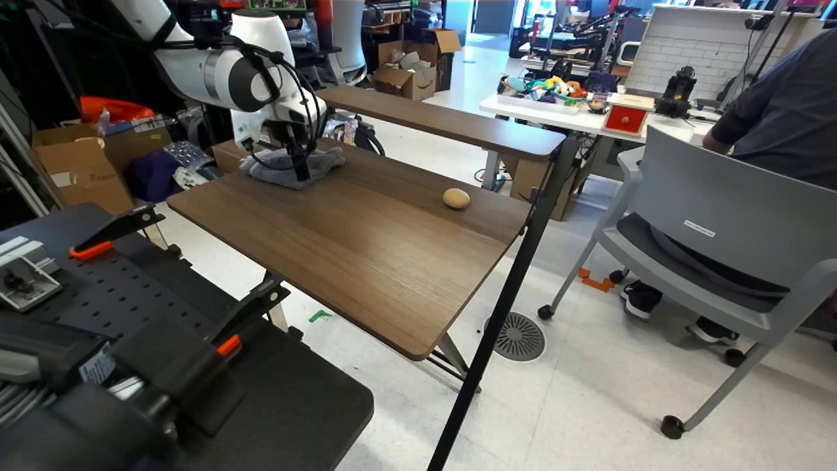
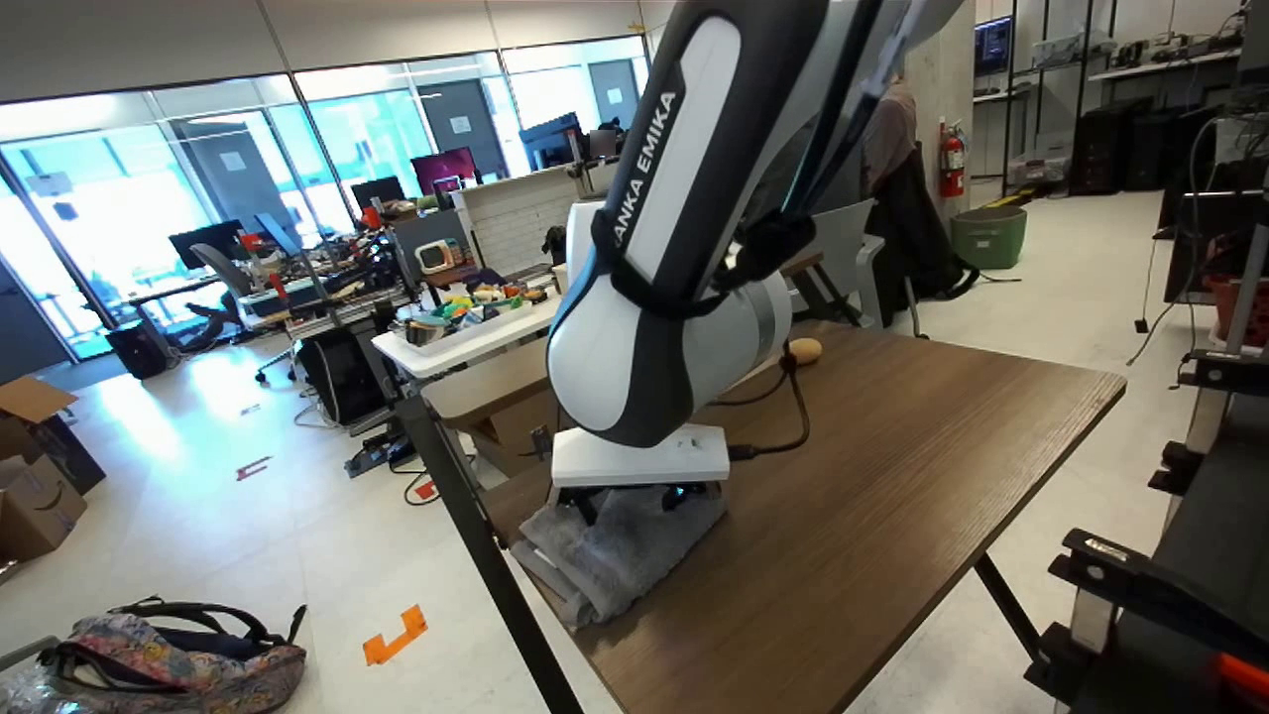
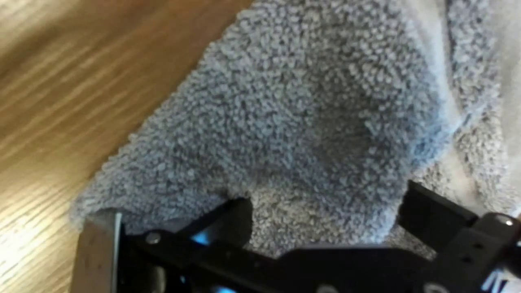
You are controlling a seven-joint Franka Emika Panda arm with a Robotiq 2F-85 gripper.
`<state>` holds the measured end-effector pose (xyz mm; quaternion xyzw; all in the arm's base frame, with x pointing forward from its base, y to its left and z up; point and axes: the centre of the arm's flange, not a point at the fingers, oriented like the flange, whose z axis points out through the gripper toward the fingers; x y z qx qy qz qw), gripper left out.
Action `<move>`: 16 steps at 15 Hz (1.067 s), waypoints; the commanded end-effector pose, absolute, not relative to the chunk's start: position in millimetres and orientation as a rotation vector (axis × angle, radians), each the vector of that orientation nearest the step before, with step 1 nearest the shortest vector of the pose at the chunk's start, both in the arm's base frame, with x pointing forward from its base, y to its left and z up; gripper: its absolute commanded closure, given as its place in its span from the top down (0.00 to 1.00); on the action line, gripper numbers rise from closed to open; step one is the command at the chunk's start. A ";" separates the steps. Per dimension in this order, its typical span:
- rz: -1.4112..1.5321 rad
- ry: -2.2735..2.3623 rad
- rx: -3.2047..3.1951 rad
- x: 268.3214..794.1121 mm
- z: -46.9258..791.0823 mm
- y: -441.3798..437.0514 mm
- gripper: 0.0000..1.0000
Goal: Move the plush toy and wipe the table with the cloth
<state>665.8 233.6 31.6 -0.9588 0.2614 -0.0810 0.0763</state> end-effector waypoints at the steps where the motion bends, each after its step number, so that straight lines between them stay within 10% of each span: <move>1: -0.082 0.565 -2.984 608.0 70.4 189.8 1.00; 12: 0.185 -0.253 -3.181 504.5 121.1 125.5 1.00; 16: -0.129 -0.190 -3.134 507.1 130.7 135.9 1.00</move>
